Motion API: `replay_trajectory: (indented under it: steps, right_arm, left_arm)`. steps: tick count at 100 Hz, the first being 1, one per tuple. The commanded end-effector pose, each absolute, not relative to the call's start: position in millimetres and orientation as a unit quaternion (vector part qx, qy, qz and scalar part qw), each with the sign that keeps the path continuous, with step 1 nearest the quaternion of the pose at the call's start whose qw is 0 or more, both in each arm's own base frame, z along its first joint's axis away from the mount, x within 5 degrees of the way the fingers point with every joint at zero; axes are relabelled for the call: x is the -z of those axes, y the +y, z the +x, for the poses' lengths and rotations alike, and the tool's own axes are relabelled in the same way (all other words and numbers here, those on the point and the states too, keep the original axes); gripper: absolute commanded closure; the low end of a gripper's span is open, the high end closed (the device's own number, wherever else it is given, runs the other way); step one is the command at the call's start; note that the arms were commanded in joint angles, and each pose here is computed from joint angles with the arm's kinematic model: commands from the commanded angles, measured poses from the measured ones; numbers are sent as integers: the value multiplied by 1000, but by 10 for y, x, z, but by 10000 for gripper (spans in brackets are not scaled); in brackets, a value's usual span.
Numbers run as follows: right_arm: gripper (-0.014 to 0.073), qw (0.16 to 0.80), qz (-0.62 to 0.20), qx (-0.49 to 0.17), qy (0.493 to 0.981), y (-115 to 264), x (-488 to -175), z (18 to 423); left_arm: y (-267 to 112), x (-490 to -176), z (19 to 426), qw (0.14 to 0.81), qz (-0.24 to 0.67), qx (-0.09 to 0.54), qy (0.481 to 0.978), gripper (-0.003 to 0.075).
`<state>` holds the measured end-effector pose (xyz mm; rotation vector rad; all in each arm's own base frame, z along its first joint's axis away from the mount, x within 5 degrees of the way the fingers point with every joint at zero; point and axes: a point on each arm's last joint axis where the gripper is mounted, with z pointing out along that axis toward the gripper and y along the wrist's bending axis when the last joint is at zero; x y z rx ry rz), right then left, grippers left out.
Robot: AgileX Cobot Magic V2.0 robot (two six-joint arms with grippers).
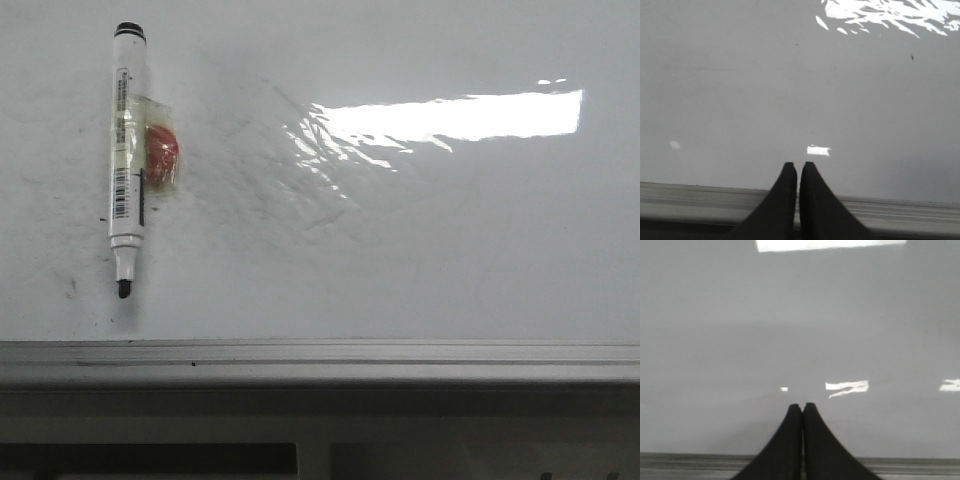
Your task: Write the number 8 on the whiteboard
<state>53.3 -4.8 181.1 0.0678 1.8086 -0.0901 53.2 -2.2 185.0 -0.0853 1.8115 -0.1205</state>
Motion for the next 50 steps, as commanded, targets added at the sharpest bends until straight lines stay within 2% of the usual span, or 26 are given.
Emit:
replay_trajectory:
  steps: [1,50]
  right_arm:
    - [659,629,32,42,775,-51,-1798,529]
    - [659,629,32,42,775,-51,-1798,529]
  left_arm:
    - [-23,-1763,533,624,-42,58,778,741]
    - [-20,-1763,533,625,-39,53,778,741]
